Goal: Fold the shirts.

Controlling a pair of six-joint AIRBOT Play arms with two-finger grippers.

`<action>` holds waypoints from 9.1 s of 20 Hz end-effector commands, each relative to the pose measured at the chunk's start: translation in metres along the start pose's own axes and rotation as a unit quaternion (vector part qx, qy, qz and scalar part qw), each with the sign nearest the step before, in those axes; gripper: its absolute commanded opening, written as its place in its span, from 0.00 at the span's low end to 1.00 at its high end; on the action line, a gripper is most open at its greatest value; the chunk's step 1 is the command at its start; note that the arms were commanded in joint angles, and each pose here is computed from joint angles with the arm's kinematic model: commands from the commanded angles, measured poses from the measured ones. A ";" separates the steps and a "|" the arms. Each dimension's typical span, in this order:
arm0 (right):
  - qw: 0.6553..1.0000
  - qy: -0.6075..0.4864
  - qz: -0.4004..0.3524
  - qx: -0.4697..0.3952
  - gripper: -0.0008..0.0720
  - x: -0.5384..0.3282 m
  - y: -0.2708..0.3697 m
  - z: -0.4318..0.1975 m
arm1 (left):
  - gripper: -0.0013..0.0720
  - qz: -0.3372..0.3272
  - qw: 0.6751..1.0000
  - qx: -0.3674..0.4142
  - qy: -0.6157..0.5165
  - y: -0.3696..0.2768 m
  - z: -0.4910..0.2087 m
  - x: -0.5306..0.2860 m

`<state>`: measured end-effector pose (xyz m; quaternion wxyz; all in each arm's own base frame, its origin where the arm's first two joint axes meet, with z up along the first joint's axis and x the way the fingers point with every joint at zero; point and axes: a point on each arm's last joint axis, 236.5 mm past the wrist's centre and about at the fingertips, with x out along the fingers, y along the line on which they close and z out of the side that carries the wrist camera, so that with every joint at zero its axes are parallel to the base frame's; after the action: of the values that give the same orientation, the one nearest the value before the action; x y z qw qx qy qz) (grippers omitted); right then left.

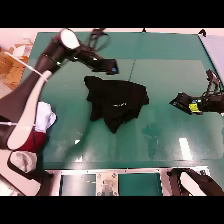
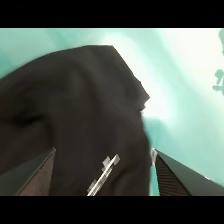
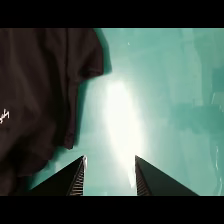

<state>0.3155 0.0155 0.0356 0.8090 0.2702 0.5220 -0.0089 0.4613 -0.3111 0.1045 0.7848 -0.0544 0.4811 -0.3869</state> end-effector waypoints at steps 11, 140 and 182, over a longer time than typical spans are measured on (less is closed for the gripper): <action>0.976 0.174 0.123 0.046 0.51 0.154 0.053 -0.062 | 0.99 0.123 0.978 -0.170 -0.005 0.200 -0.069 -0.004; 0.967 0.075 0.226 0.088 0.03 0.061 0.041 -0.035 | 0.73 -0.070 0.960 -0.271 0.025 0.177 -0.220 -0.001; 0.705 -0.636 0.168 -0.267 0.03 -0.519 0.227 0.093 | 0.05 0.260 0.784 0.180 -0.534 -0.170 0.007 -0.547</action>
<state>0.2438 0.0361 0.5716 0.9785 0.0754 -0.1277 0.1433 0.2513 -0.1057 0.5663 0.9653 0.0160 -0.0863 -0.2461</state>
